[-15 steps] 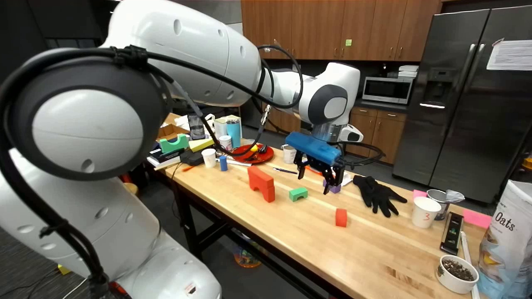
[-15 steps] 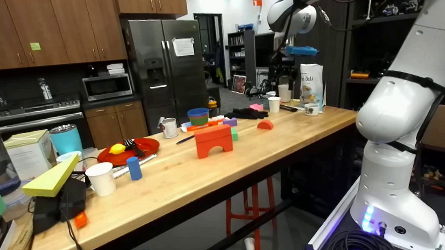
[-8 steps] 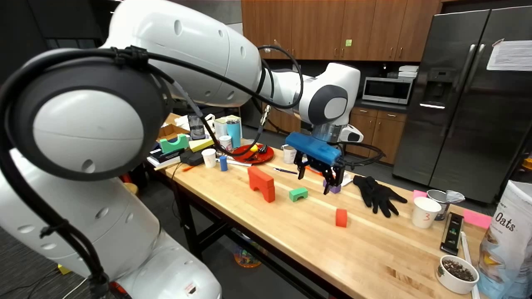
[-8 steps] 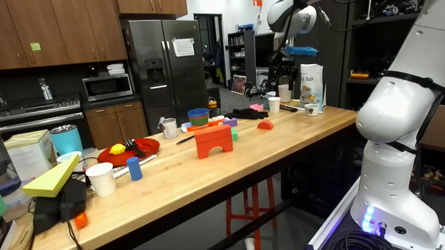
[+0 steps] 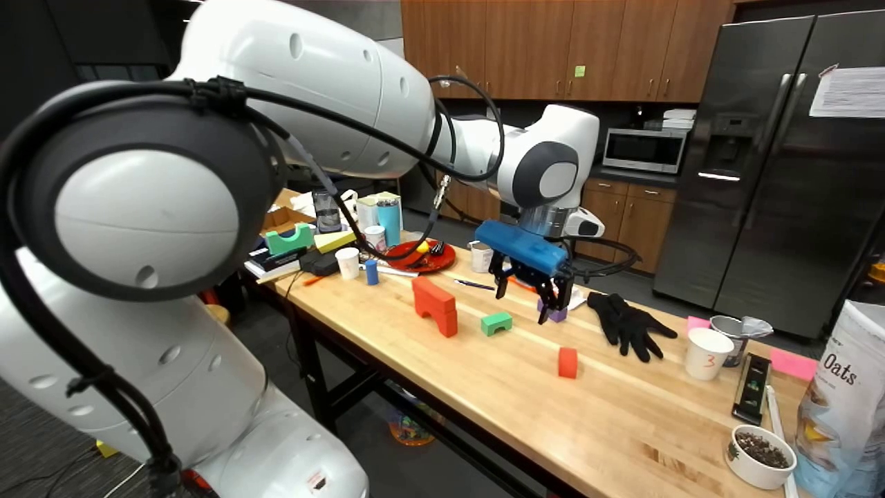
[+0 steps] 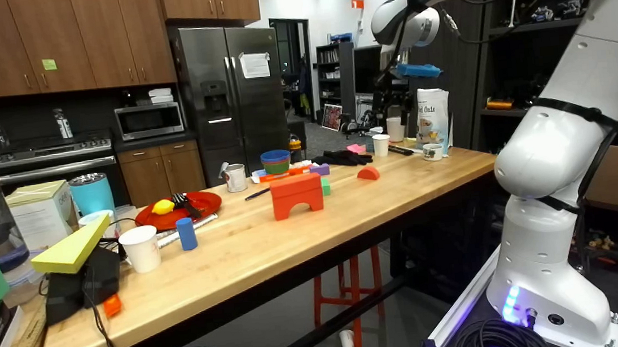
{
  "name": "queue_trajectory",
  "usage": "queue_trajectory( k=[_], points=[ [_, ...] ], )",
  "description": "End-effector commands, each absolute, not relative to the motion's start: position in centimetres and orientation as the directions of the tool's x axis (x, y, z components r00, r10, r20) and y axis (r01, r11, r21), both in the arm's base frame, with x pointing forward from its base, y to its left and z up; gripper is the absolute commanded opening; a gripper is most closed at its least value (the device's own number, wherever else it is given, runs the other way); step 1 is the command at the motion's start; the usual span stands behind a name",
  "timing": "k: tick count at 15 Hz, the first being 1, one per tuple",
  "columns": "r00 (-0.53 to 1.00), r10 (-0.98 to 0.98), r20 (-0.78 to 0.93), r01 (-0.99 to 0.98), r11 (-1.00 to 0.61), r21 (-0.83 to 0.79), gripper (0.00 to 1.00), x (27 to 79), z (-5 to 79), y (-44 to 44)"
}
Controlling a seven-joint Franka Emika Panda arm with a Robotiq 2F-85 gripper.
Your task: Put the right orange block on the left orange block
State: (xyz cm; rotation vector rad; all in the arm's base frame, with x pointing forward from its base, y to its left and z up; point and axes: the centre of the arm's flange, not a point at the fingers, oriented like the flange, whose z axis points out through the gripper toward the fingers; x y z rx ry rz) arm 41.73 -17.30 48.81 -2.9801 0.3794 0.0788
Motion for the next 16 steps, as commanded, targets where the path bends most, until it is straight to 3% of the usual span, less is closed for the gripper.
queue_trajectory(
  k=[1,8,16],
  points=[
    [0.967,-0.246,-0.069,-0.253,-0.959,-0.128,1.00,41.7,48.8,-17.3],
    [0.967,-0.246,-0.069,-0.253,-0.959,-0.128,1.00,41.7,48.8,-17.3],
    [0.995,-0.069,-0.072,-0.052,-0.975,0.218,1.00,39.8,47.6,-25.3]
  ],
)
